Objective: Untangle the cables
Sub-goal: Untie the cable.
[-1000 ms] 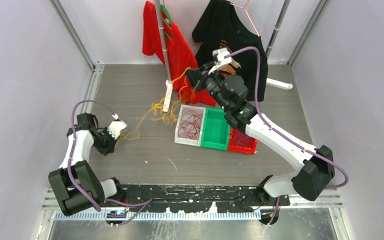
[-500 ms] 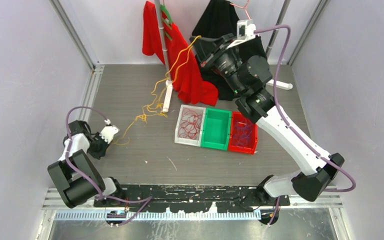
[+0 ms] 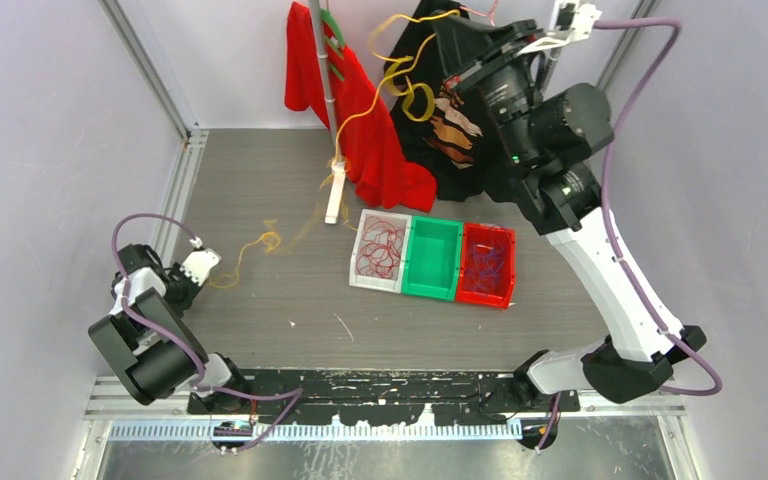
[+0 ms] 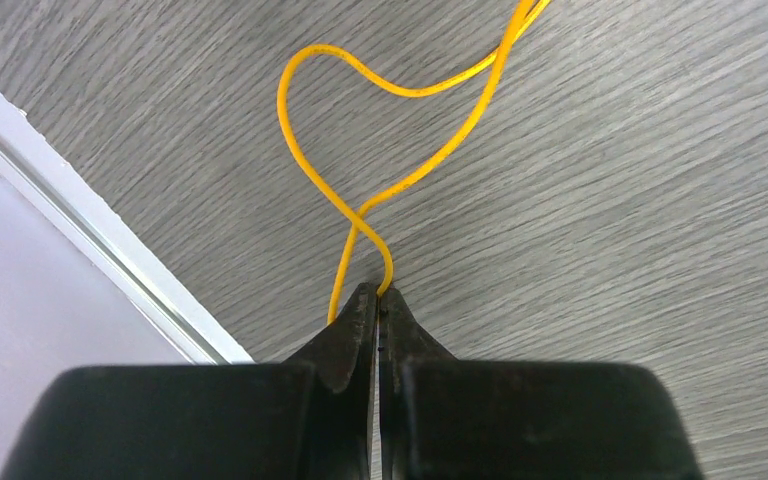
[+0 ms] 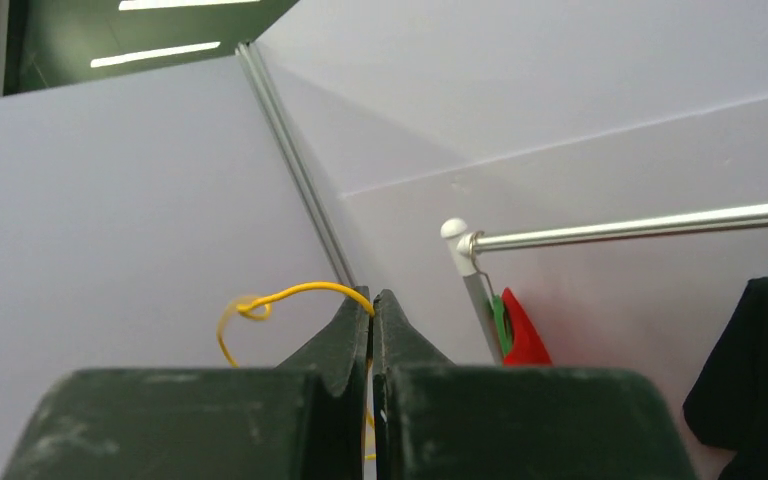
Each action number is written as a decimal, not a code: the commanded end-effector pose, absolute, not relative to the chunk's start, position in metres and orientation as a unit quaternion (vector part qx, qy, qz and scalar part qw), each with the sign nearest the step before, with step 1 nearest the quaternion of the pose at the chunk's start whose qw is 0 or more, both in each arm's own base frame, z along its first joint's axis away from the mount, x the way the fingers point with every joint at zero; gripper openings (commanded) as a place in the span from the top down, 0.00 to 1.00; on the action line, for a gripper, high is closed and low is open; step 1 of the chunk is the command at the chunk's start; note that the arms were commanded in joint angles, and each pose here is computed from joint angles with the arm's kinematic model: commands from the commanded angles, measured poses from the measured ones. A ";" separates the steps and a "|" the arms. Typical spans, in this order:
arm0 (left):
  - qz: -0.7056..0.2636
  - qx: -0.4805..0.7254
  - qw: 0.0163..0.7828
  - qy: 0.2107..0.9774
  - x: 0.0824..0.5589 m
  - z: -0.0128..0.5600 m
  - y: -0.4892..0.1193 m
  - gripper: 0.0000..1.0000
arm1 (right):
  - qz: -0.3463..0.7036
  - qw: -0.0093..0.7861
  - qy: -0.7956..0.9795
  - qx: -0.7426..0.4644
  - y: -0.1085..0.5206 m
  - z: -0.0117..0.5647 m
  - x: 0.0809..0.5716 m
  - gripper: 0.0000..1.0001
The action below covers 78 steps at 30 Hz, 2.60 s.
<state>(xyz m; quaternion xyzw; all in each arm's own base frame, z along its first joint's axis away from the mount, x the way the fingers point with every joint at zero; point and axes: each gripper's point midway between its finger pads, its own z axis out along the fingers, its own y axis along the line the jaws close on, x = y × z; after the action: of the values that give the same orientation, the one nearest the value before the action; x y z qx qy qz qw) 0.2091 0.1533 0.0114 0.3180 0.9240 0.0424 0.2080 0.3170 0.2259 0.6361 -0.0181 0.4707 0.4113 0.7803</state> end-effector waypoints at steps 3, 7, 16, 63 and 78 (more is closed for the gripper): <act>-0.003 0.321 0.159 0.934 0.175 -0.025 0.138 1.00 | 0.363 0.831 0.422 0.010 0.174 0.692 0.286 0.99; -0.002 0.318 0.145 0.937 0.171 -0.029 0.140 1.00 | 0.355 0.841 0.409 0.013 0.161 0.707 0.275 0.99; -0.118 0.263 0.251 0.924 0.201 0.047 0.093 1.00 | 0.430 0.791 0.435 -0.027 0.195 0.697 0.272 0.99; -0.185 0.304 0.473 0.806 0.236 0.274 -0.024 1.00 | 0.174 0.712 0.680 0.016 0.149 0.412 0.329 0.99; -0.181 0.299 0.469 0.811 0.241 0.271 -0.020 1.00 | 0.243 0.724 0.645 0.010 0.155 0.462 0.308 0.99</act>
<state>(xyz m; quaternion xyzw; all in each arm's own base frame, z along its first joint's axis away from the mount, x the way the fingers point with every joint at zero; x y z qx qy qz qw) 0.2373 -0.0184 0.2596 0.2929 0.8222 -0.1867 0.4508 0.3010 0.1503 0.4833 0.0118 0.6310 0.2466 0.7354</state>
